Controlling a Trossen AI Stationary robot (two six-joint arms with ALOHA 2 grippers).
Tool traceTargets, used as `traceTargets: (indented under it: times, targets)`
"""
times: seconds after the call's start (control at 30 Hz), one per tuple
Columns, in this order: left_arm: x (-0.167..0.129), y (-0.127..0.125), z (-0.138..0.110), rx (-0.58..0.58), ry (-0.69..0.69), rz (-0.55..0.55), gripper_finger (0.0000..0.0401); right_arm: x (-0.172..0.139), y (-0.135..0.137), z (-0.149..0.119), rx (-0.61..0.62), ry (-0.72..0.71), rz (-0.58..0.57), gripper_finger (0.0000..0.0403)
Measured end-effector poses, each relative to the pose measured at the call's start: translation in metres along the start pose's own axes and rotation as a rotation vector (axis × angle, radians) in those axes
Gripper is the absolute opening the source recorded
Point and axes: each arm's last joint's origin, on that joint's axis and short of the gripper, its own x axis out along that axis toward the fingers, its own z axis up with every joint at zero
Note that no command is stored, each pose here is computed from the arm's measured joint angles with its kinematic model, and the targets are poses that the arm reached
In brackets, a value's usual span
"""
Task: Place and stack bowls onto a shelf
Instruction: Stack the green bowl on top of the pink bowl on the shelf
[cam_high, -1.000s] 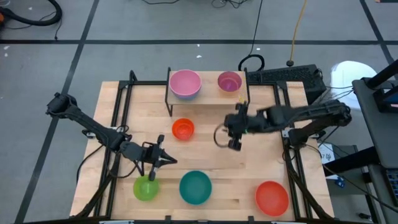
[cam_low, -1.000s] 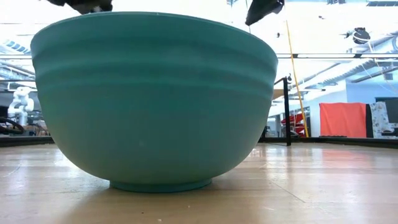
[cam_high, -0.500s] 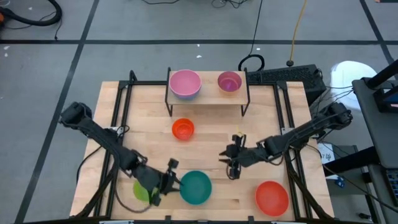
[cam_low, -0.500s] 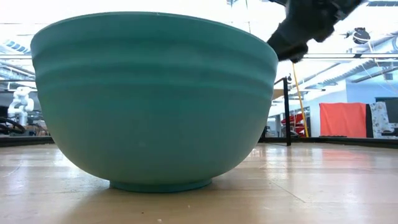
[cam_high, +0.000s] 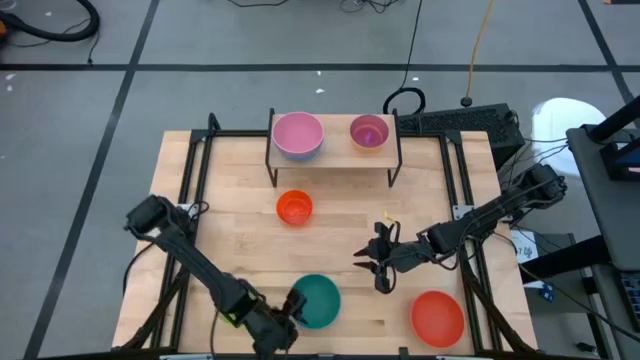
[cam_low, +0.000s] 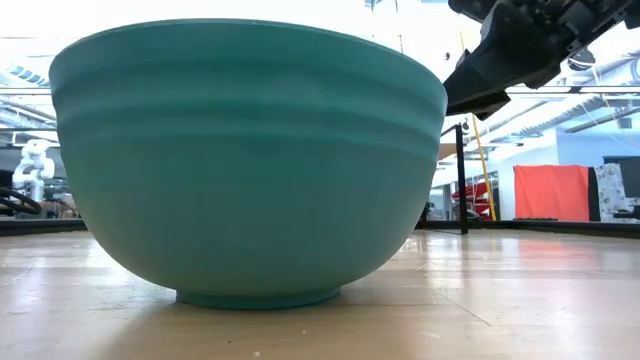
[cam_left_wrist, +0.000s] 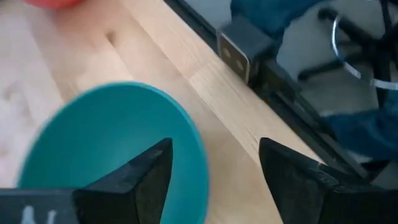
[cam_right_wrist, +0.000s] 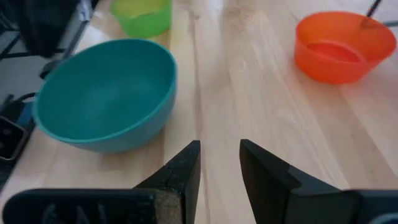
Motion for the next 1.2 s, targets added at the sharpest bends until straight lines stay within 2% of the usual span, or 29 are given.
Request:
traceTargets:
  times: [0.2, 0.4, 0.57, 0.73, 0.93, 1.2]
  targets:
    - [0.019, -0.005, -0.006, 0.01, 0.081, 0.013, 0.0199, -0.001, 0.002, -0.001, -0.018, 0.0, 0.011, 0.0107]
    - [0.025, -0.005, -0.017, 0.008, 0.18, 0.023, 0.0148, -0.002, 0.005, -0.001, -0.038, -0.004, 0.017, 0.0107]
    - [0.024, 0.0, -0.022, 0.023, 0.232, 0.068, 0.0086, -0.003, 0.008, -0.003, -0.046, -0.012, 0.006, 0.0107]
    - [0.024, 0.003, -0.025, 0.041, 0.256, 0.067, 0.0014, -0.004, 0.011, -0.004, -0.053, -0.021, -0.006, 0.0107]
    - [0.018, 0.012, -0.026, 0.035, 0.281, 0.074, 0.0015, -0.006, 0.014, -0.005, -0.062, -0.018, 0.007, 0.0107]
    - [-0.013, 0.045, -0.02, -0.025, 0.27, 0.092, 0.0009, -0.008, 0.017, -0.007, -0.099, -0.038, -0.03, 0.0107]
